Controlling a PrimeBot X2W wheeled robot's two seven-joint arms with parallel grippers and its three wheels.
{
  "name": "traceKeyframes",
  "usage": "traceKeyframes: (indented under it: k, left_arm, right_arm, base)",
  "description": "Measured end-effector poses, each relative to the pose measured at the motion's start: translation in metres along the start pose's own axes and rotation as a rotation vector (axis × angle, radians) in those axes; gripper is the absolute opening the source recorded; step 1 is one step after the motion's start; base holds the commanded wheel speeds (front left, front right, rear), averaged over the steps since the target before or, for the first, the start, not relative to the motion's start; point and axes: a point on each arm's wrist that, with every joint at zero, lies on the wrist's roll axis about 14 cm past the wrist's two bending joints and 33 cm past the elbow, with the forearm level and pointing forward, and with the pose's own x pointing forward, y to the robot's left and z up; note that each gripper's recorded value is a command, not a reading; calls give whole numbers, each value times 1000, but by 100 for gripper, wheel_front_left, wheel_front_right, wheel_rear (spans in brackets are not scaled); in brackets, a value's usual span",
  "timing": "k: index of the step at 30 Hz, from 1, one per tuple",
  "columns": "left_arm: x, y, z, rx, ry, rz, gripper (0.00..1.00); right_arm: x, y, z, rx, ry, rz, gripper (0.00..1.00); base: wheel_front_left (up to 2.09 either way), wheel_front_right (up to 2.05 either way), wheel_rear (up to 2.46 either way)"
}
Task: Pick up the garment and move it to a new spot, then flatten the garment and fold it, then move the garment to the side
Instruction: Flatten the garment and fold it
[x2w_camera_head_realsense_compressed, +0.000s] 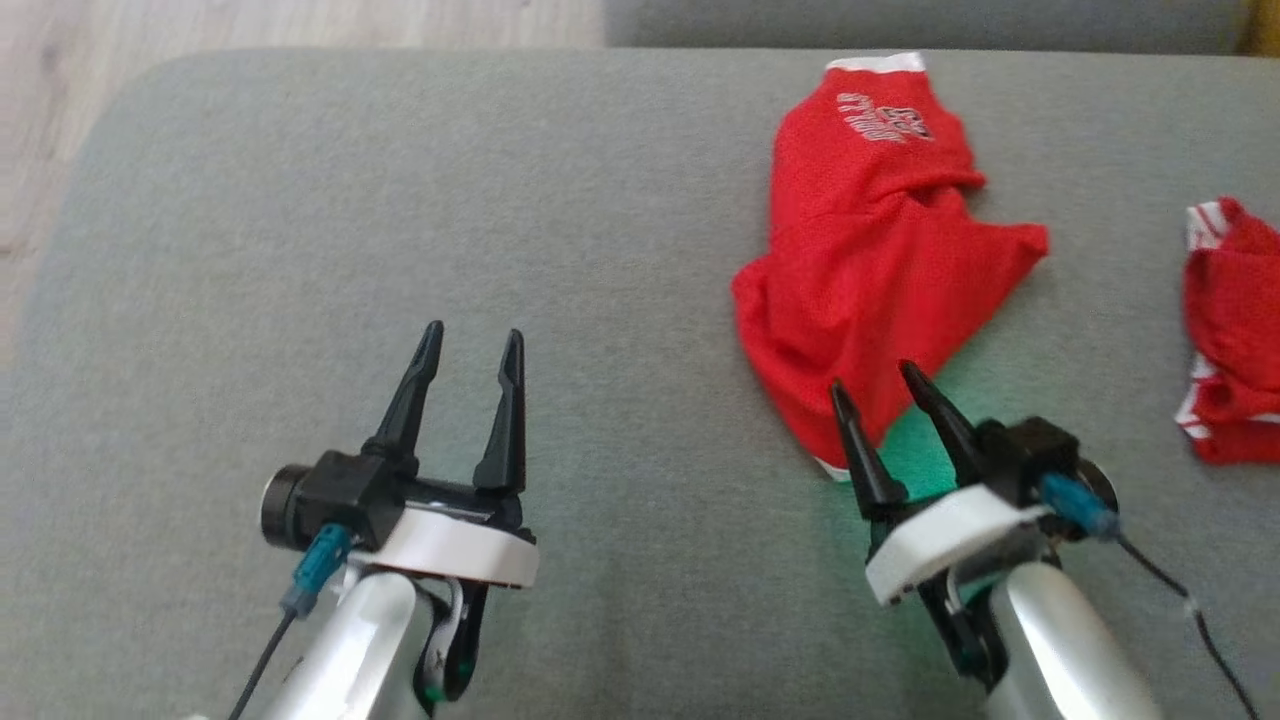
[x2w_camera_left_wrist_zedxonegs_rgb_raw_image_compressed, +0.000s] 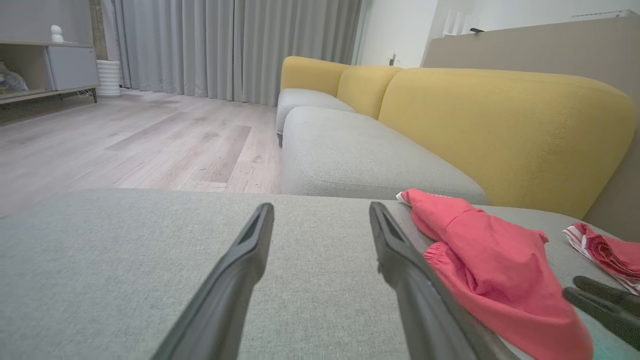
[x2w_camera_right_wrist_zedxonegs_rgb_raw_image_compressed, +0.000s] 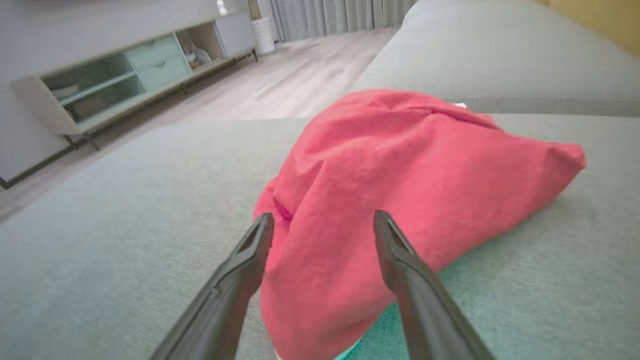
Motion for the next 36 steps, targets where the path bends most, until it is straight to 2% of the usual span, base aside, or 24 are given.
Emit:
traceKeyframes:
  k: [5, 10, 11, 12, 16, 17, 23, 26, 28, 31, 36]
  left_arm:
    - [-4, 14, -5, -8, 13, 48, 100]
    - [-8, 22, -9, -7, 21, 72, 100]
    - [-8, 24, -8, -10, 21, 79, 100]
    - [-9, 26, -8, -13, 19, 84, 100]
    - [-10, 28, -4, -5, 8, 95, 100]
    - [-10, 29, -1, -6, -2, 97, 100]
    - [-10, 29, 12, 5, -40, 94, 100]
    - [-12, 28, 18, 16, -58, 91, 100]
    - [-13, 27, 20, 18, -63, 89, 100]
    - [-15, 28, 21, 20, -67, 89, 100]
    - [-15, 33, 17, 16, -55, 105, 100]
  right_arm:
    - [25, 0, -23, -82, 138, 30, 100]
    - [40, 4, -33, -109, 195, 59, 100]
    - [43, 6, -35, -119, 203, 66, 47]
    - [45, 7, -35, -124, 208, 73, 0]
    - [54, 12, -9, -130, 97, 88, 0]
    - [59, 20, 17, -115, -2, 111, 0]
    - [59, 58, 124, -74, -345, 218, 0]
    - [51, 65, 163, -65, -453, 238, 0]
    - [50, 62, 170, -68, -463, 226, 0]
    - [56, 48, 160, -86, -407, 180, 0]
    - [72, 24, 106, -104, -214, 112, 0]
  base:
    - [0, 0, 0]
    - [0, 0, 0]
    - [0, 0, 0]
    - [0, 0, 0]
    - [0, 0, 0]
    - [0, 0, 0]
    - [0, 0, 0]
    - [0, 0, 0]
    - [0, 0, 0]
    - [0, 0, 0]
    - [0, 0, 0]
